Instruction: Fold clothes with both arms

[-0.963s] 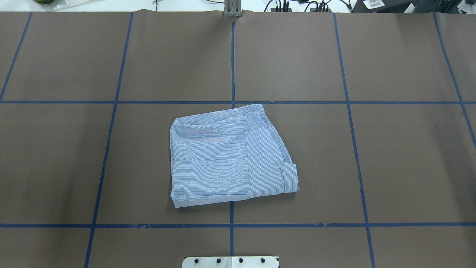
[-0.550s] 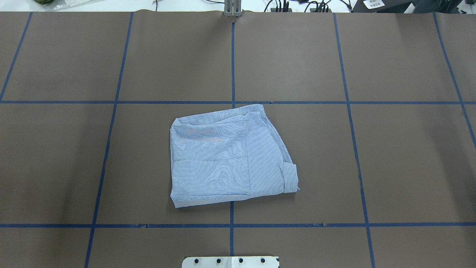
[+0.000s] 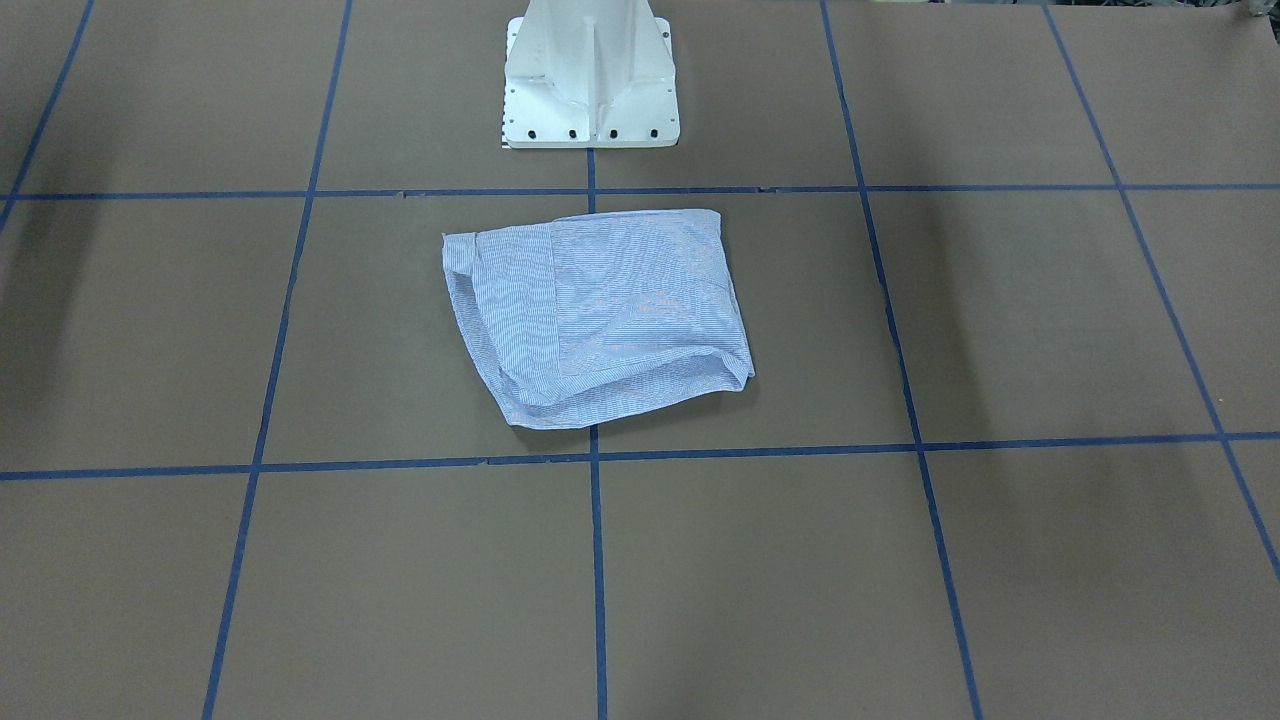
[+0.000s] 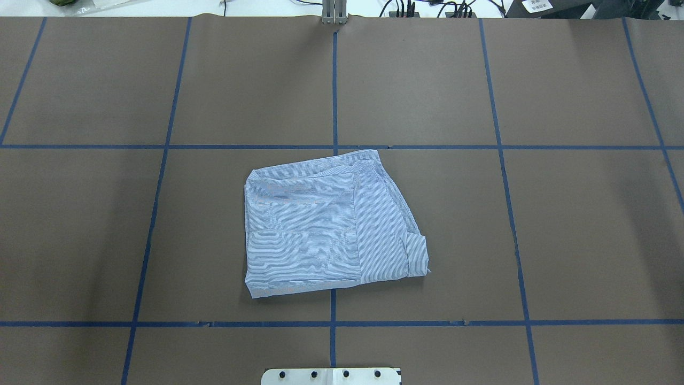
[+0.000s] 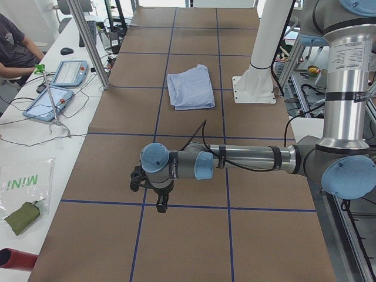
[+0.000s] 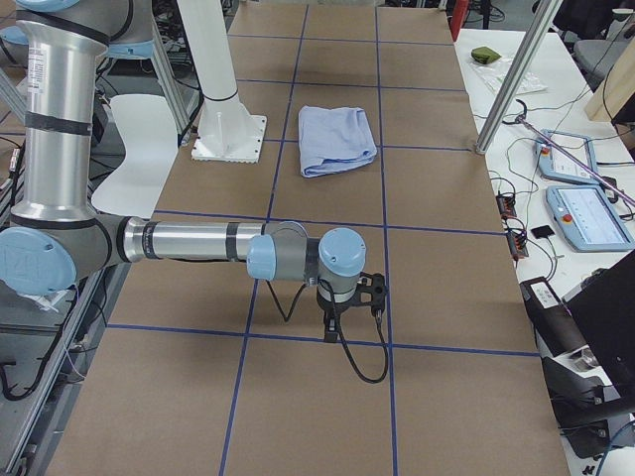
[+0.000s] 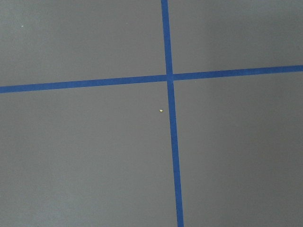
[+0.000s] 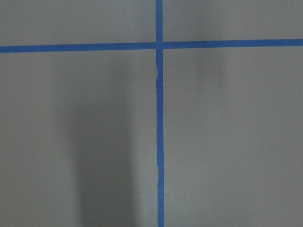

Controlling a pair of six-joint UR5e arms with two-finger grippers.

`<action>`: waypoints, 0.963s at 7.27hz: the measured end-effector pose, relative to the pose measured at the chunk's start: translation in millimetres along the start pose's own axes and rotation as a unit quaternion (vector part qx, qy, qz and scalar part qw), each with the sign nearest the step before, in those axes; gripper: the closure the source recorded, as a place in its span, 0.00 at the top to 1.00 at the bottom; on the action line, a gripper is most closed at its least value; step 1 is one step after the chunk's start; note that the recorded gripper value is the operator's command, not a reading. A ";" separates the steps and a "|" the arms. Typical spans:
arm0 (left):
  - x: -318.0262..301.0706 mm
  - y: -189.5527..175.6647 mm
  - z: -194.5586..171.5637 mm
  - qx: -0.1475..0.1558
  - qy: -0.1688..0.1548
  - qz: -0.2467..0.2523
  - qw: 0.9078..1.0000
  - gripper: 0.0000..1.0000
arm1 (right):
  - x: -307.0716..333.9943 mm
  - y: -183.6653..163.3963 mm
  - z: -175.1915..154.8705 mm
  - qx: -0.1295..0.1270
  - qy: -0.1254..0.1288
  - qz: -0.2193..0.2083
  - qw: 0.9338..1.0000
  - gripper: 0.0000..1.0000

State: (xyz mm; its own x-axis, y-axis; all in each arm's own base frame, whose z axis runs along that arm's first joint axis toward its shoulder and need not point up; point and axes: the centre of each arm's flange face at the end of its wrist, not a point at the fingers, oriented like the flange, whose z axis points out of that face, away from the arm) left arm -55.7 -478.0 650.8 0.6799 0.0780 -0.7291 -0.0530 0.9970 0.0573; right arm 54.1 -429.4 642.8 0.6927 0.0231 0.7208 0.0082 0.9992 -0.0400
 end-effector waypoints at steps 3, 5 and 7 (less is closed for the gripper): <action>0.2 -0.6 0.1 0.000 0.000 -0.001 1.000 1.00 | -0.7 -0.7 -1.8 -0.002 -0.007 0.003 1.000 1.00; 0.7 -1.1 0.1 0.000 0.000 -0.001 1.000 1.00 | 2.2 -3.0 1.5 -0.004 -0.006 0.005 1.000 1.00; 1.3 -1.6 -0.3 0.000 0.000 0.000 1.000 1.00 | 8.3 -7.3 7.9 -0.009 -0.004 0.010 1.000 1.00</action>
State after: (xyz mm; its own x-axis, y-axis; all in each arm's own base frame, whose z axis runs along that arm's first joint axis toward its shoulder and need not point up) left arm -55.0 -479.5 649.6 0.6799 0.0778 -0.7292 -0.0529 0.9970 0.0570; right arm 54.1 -436.2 654.6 0.6864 0.0433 0.7259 0.0071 0.9978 -0.0662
